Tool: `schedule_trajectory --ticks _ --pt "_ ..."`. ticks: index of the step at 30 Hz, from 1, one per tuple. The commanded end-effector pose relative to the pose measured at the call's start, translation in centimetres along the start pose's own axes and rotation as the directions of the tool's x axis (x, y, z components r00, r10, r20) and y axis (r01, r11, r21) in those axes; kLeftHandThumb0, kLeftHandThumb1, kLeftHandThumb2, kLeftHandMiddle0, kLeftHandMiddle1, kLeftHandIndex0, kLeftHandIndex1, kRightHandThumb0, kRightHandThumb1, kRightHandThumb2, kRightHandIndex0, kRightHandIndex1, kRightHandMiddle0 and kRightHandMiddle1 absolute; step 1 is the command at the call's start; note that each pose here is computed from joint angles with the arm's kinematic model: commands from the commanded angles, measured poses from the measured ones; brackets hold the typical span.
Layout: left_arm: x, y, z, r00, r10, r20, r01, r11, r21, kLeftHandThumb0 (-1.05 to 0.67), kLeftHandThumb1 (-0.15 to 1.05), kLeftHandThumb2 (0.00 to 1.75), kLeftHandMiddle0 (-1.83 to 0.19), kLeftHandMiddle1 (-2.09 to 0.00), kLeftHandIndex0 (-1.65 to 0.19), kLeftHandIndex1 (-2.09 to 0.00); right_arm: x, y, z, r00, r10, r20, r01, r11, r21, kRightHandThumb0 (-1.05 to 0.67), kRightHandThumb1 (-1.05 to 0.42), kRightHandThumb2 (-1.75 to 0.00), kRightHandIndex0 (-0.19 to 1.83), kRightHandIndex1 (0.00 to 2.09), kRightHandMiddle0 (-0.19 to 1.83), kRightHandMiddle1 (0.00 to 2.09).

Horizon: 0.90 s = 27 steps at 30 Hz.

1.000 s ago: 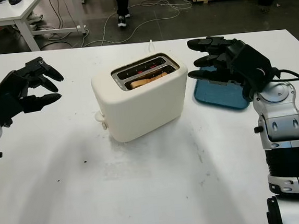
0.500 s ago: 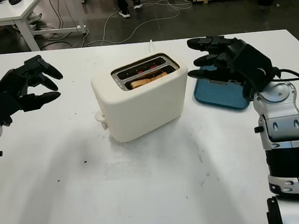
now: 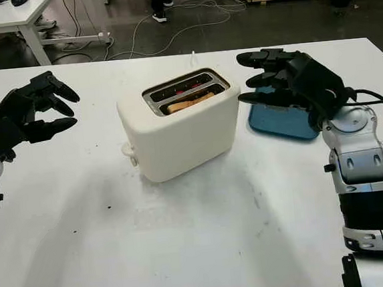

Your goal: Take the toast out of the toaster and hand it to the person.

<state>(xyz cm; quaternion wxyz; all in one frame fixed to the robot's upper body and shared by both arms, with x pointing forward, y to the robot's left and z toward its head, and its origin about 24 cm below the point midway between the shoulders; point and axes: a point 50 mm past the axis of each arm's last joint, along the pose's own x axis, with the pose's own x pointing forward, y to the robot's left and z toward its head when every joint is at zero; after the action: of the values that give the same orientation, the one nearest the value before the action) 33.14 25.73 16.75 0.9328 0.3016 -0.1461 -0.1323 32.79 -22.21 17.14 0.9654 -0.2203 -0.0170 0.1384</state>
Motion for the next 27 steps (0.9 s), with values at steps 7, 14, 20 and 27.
schedule_trajectory --ticks 7,14,20,27 --pt "0.2 0.2 0.2 1.0 0.016 0.011 -0.016 1.0 -0.004 -1.05 0.92 0.1 -0.25 -1.56 -0.24 -1.47 -0.2 0.0 -0.2 1.0 0.002 -0.013 -0.002 1.0 -0.017 -0.44 -0.76 0.0 0.25 0.91 0.63 0.02" --pt "0.2 0.1 0.2 1.0 0.015 0.008 -0.015 1.0 0.015 -1.05 0.92 0.11 -0.24 -1.55 -0.23 -1.47 -0.3 -0.1 -0.1 1.0 -0.007 -0.01 0.007 1.0 0.0 -0.44 -0.76 0.0 0.23 0.91 0.62 0.01" --pt "0.2 0.1 0.1 1.0 0.008 0.007 -0.008 1.0 -0.004 -1.05 0.92 0.1 -0.24 -1.56 -0.24 -1.46 -0.6 -0.6 0.4 0.999 -0.027 0.018 0.028 1.0 -0.015 -0.42 -0.77 0.0 0.26 0.93 0.62 0.01" --pt "0.2 0.1 0.0 1.0 0.008 0.012 -0.008 1.0 0.0 -1.05 0.92 0.1 -0.24 -1.56 -0.24 -1.46 -0.7 -1.3 1.0 0.997 -0.067 0.044 0.068 0.997 -0.021 -0.43 -0.77 0.0 0.26 0.89 0.62 0.01"
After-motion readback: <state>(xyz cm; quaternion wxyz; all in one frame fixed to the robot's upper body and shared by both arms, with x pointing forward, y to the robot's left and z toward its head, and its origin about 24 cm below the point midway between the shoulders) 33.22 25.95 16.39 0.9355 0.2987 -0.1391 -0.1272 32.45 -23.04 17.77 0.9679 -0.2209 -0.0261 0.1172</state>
